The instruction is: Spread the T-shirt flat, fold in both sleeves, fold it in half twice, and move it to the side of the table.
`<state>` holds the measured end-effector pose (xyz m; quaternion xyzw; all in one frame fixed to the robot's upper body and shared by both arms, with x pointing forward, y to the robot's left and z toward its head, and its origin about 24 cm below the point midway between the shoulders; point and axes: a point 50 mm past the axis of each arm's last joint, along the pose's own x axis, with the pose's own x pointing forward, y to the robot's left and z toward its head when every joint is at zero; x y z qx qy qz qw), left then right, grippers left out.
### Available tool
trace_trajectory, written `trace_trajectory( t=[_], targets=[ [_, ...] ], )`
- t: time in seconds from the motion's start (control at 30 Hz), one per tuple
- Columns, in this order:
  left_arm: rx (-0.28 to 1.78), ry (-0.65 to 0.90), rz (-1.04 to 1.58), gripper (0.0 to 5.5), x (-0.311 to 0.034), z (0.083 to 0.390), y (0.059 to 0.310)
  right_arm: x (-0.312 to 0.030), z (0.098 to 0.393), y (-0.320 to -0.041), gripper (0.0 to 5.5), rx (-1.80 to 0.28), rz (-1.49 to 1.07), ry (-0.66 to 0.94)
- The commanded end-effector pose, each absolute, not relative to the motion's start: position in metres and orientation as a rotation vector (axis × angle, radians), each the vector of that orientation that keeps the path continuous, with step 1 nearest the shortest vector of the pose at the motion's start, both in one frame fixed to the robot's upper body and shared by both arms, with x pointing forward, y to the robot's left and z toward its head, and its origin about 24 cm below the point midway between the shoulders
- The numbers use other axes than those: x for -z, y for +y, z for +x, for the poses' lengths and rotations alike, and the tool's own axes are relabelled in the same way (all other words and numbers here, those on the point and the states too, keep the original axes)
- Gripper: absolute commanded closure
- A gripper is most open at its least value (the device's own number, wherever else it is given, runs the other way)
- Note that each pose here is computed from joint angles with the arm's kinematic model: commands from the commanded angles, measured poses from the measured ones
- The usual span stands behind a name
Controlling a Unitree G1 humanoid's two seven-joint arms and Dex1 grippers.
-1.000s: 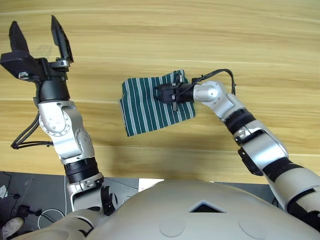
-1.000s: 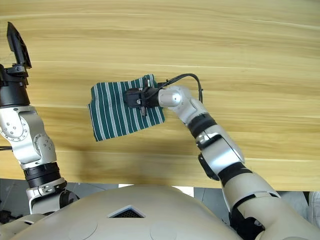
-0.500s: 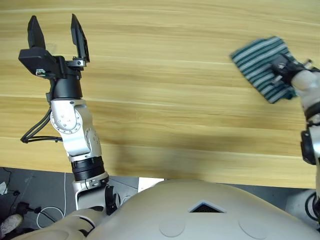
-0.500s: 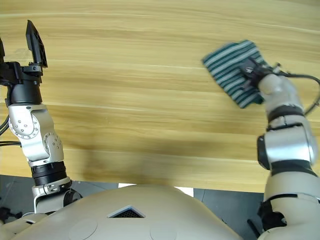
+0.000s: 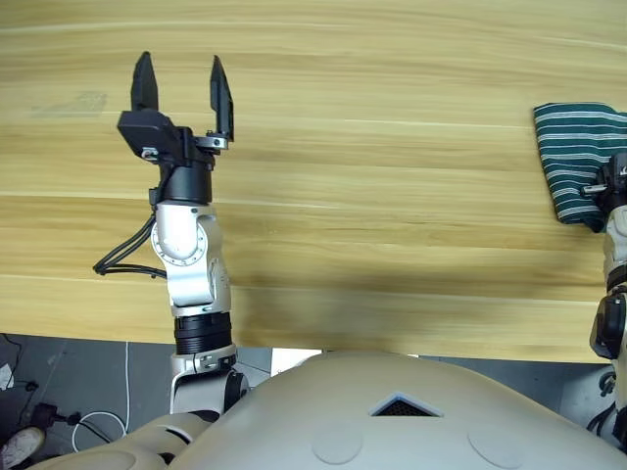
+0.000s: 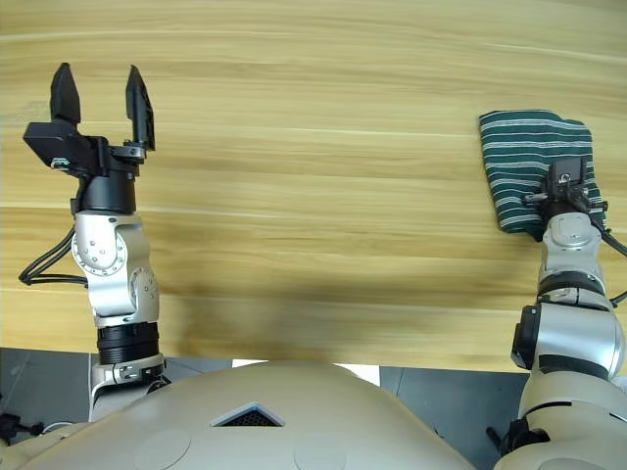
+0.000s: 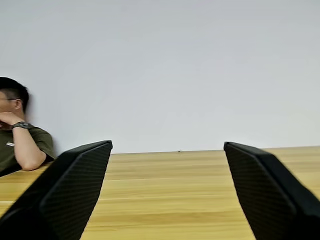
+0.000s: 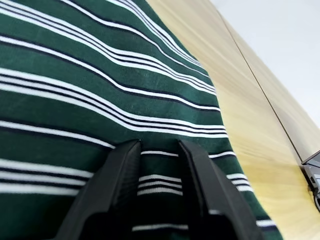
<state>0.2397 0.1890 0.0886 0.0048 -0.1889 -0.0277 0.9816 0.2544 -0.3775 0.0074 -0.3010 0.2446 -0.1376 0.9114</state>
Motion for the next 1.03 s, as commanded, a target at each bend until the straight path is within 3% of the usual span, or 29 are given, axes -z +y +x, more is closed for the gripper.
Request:
trace_trajectory(
  t=[0.03,0.17,0.27,0.33,0.43,0.57,0.73,1.03],
  targets=[
    [0.054,-0.388,0.023,1.36,-0.089,0.240,0.189,-0.032,0.272,-0.374,4.12,0.318,-0.622,0.327],
    [0.032,-0.454,0.034,1.36,-0.103,0.241,0.187,-0.085,0.296,-0.357,4.12,0.306,-0.627,-0.076],
    [0.029,-0.523,0.030,1.36,-0.120,0.245,0.177,-0.111,0.299,-0.310,4.12,0.217,-0.573,-0.409],
    [0.074,-0.516,0.046,1.36,-0.119,0.251,0.160,-0.104,0.297,-0.259,4.12,0.110,-0.402,-0.528],
    [0.130,-0.459,0.058,1.36,-0.106,0.266,0.140,-0.081,0.292,-0.204,4.12,0.033,-0.123,-0.525],
    [0.140,-0.411,0.064,1.36,-0.086,0.266,0.133,-0.073,0.280,-0.172,4.12,-0.046,0.026,-0.536],
    [0.113,-0.430,0.136,1.36,-0.074,0.248,0.136,-0.073,0.276,-0.171,4.12,-0.080,-0.005,-0.534],
    [0.037,-0.487,0.118,1.36,-0.081,0.250,0.143,-0.066,0.276,-0.187,4.12,0.003,0.018,-0.456]
  ],
)
